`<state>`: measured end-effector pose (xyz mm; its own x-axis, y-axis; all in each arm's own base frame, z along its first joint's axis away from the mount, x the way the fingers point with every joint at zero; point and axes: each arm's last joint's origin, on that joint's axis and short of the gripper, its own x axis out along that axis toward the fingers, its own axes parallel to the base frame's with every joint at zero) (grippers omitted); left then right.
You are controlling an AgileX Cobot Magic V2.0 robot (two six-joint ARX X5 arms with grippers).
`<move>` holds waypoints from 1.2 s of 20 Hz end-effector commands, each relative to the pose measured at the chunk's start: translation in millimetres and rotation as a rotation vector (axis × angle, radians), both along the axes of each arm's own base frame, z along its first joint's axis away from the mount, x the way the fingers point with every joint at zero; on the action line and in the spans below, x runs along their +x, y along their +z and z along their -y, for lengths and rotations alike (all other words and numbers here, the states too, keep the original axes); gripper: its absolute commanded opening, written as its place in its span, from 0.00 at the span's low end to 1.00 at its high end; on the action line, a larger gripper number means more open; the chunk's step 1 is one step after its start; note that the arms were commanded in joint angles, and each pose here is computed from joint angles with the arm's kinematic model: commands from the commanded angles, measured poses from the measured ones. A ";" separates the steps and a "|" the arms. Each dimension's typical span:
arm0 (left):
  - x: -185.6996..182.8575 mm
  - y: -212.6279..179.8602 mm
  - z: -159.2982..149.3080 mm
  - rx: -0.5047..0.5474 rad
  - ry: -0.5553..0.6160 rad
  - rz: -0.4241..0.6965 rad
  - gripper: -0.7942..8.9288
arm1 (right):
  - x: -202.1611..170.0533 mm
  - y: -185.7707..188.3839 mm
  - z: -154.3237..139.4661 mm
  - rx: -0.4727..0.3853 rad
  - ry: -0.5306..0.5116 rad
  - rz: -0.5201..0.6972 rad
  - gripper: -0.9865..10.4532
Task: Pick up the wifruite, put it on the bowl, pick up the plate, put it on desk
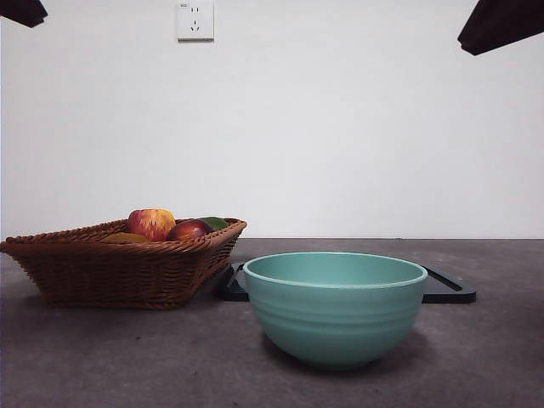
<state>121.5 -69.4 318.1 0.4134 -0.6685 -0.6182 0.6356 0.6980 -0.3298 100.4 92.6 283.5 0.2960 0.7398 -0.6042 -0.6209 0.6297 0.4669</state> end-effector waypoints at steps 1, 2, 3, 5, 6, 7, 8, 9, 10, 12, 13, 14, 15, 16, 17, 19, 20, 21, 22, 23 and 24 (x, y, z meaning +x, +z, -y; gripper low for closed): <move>0.5 5.6 1.2 -0.008 -0.017 0.026 0.09 | 0.6 2.3 -1.8 0.003 0.013 0.019 0.09; 0.5 5.6 1.2 -0.008 -0.017 0.026 0.09 | 0.6 2.3 -1.8 0.003 0.013 0.019 0.09; 0.5 5.6 1.1 -0.008 -0.016 0.025 0.09 | 0.6 2.3 -1.8 0.003 0.013 0.020 0.09; 0.5 5.6 1.1 -0.008 -0.016 0.025 0.09 | 0.6 2.3 -1.8 0.003 0.013 0.019 0.09; 0.5 5.5 1.1 -0.008 -0.016 0.025 0.09 | 0.6 2.3 -1.8 0.003 0.013 0.019 0.09; 1.1 6.4 1.4 -0.013 -0.016 0.036 0.09 | 0.6 2.3 -1.8 0.003 0.013 0.019 0.09; 0.8 8.7 0.1 -0.020 -0.006 0.063 0.09 | 0.6 2.3 -1.8 0.003 0.013 0.020 0.09; 0.0 12.4 -2.0 -0.026 0.007 0.109 0.09 | 0.6 2.3 -1.8 0.003 0.013 0.019 0.09; -1.2 17.8 -4.5 -0.035 0.002 0.189 0.09 | 0.6 2.3 -1.8 0.003 0.013 0.019 0.09; -6.4 34.5 -14.5 -0.057 0.037 0.410 0.09 | 0.6 2.3 -1.8 0.003 0.013 0.020 0.09; -10.7 43.3 -21.2 -0.072 0.085 0.525 0.09 | 0.6 2.3 -1.8 0.003 0.013 0.019 0.09; -15.4 50.4 -28.0 -0.081 0.138 0.634 0.09 | 0.6 2.3 -1.8 0.003 0.013 0.019 0.09; -21.4 55.9 -35.8 -0.084 0.222 0.749 0.09 | 0.6 2.3 -1.8 0.003 0.013 0.019 0.09; -27.2 58.3 -42.5 -0.083 0.303 0.847 0.09 | 0.6 2.3 -1.8 0.003 0.013 0.020 0.09; -32.5 57.0 -48.5 -0.073 0.384 0.921 0.09 | 0.6 2.3 -1.8 0.003 0.013 0.019 0.09; -41.1 45.9 -57.7 -0.037 0.536 1.005 0.09 | 0.6 2.3 -1.8 0.003 0.013 0.020 0.09; -44.1 36.9 -61.5 -0.010 0.612 1.017 0.09 | 0.6 2.3 -1.8 0.003 0.013 0.020 0.09; -46.4 26.5 -64.6 0.017 0.678 1.019 0.09 | 0.6 2.3 -1.8 0.003 0.013 0.019 0.09; -47.9 18.6 -66.5 0.038 0.717 1.016 0.09 | 0.6 2.3 -1.8 0.003 0.013 0.019 0.09; -48.5 10.3 -68.0 0.054 0.748 1.009 0.09 | 0.6 2.3 -1.8 0.003 0.013 0.019 0.09; -49.2 3.1 -69.2 0.065 0.769 1.005 0.09 | 0.6 2.3 -1.8 0.003 0.013 0.019 0.09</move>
